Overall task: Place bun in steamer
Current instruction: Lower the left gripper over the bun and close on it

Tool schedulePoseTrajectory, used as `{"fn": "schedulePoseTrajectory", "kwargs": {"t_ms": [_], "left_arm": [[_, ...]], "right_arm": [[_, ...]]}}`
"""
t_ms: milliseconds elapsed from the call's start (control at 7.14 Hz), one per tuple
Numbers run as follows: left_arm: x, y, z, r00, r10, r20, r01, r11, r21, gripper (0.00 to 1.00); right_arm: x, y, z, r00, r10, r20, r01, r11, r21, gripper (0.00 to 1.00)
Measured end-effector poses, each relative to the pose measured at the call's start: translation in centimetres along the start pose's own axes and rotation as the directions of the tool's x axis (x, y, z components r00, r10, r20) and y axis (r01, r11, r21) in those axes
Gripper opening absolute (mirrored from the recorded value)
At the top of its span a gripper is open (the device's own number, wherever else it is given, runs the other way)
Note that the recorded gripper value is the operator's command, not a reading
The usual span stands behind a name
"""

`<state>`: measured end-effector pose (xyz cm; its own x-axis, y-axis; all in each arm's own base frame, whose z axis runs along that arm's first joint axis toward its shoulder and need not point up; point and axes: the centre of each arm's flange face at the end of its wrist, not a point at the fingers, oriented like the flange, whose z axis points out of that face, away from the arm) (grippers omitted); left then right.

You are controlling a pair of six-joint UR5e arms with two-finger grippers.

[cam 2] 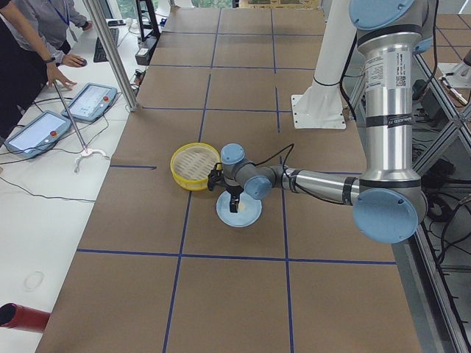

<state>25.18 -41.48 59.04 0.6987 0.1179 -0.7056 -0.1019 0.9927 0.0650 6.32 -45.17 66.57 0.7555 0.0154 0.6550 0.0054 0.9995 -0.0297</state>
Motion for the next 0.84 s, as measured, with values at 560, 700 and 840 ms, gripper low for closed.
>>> {"fn": "schedulePoseTrajectory", "kwargs": {"t_ms": [560,700,840], "left_arm": [[-0.41,0.34,0.05,1.0,-0.002,0.004,0.002,1.0,-0.004,0.42],[-0.44,0.36,0.06,1.0,-0.003,0.004,0.003,1.0,-0.004,0.35],[-0.43,0.37,0.04,1.0,-0.003,0.004,0.003,1.0,-0.004,0.3]], "right_arm": [[0.01,0.0,0.0,1.0,0.0,0.0,0.0,1.0,0.0,1.0],[0.01,0.0,-0.01,1.0,0.0,0.0,0.0,1.0,0.0,1.0],[0.01,0.0,-0.01,1.0,0.0,0.0,0.0,1.0,0.0,1.0]]}}
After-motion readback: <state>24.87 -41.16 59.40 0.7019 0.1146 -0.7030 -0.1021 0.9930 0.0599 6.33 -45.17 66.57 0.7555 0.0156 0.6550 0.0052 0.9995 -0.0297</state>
